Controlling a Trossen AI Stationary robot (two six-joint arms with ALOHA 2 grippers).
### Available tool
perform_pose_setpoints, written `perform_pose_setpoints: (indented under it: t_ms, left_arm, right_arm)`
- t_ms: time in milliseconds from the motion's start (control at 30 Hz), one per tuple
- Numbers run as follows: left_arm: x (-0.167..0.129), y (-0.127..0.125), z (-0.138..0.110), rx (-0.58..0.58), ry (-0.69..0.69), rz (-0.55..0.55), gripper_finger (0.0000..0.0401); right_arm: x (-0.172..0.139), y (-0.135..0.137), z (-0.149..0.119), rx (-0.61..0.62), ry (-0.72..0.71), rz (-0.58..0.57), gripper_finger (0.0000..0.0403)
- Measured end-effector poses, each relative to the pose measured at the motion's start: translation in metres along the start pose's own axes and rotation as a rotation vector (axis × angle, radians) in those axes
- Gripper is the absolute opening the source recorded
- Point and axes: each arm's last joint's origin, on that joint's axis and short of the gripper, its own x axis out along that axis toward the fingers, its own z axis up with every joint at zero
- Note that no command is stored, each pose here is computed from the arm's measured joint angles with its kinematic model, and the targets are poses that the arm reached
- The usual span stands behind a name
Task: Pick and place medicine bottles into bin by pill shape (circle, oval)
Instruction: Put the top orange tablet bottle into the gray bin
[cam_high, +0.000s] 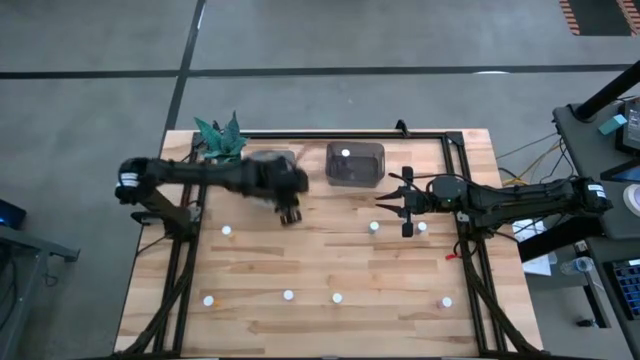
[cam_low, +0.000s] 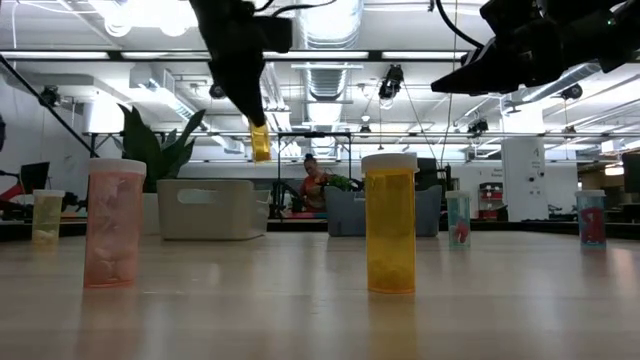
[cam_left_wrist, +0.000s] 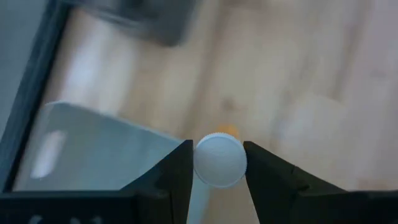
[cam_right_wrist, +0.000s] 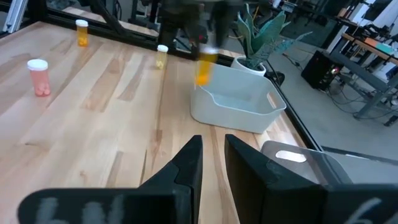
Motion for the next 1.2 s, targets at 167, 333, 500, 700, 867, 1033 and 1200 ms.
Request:
perform_pose_setpoints:
  t_ms: [167, 333, 500, 700, 867, 1033, 1200]
  left_arm:
    - [0.005, 0.058, -0.006, -0.162, 0.028, 0.092, 0.0120]
    - [0.023, 0.097, -0.016, -0.273, 0.092, 0.157, 0.0120]
    - [0.048, 0.114, -0.024, -0.348, 0.118, 0.167, 0.0120]
    - [0.069, 0.119, -0.026, -0.369, 0.130, 0.176, 0.0120]
    - [0.079, 0.118, -0.027, -0.371, 0.128, 0.178, 0.0121]
    - [0.082, 0.118, -0.028, -0.371, 0.126, 0.184, 0.0121]
    - [0.086, 0.118, -0.028, -0.376, 0.102, 0.186, 0.0121]
  right_arm:
    - [0.000, 0.000, -0.001, 0.000, 0.001, 0.000, 0.0059]
    - [0.000, 0.000, -0.001, -0.001, 0.003, -0.005, 0.0059]
    - [0.000, 0.000, -0.001, -0.002, 0.003, -0.007, 0.0059]
    - [0.000, 0.000, -0.001, -0.001, 0.004, -0.007, 0.0059]
    - [0.000, 0.000, -0.001, -0.001, 0.004, -0.007, 0.0059]
    - [0.000, 0.000, -0.001, -0.001, 0.004, -0.007, 0.0059]
    - [0.000, 0.000, -0.001, -0.001, 0.004, -0.007, 0.0059]
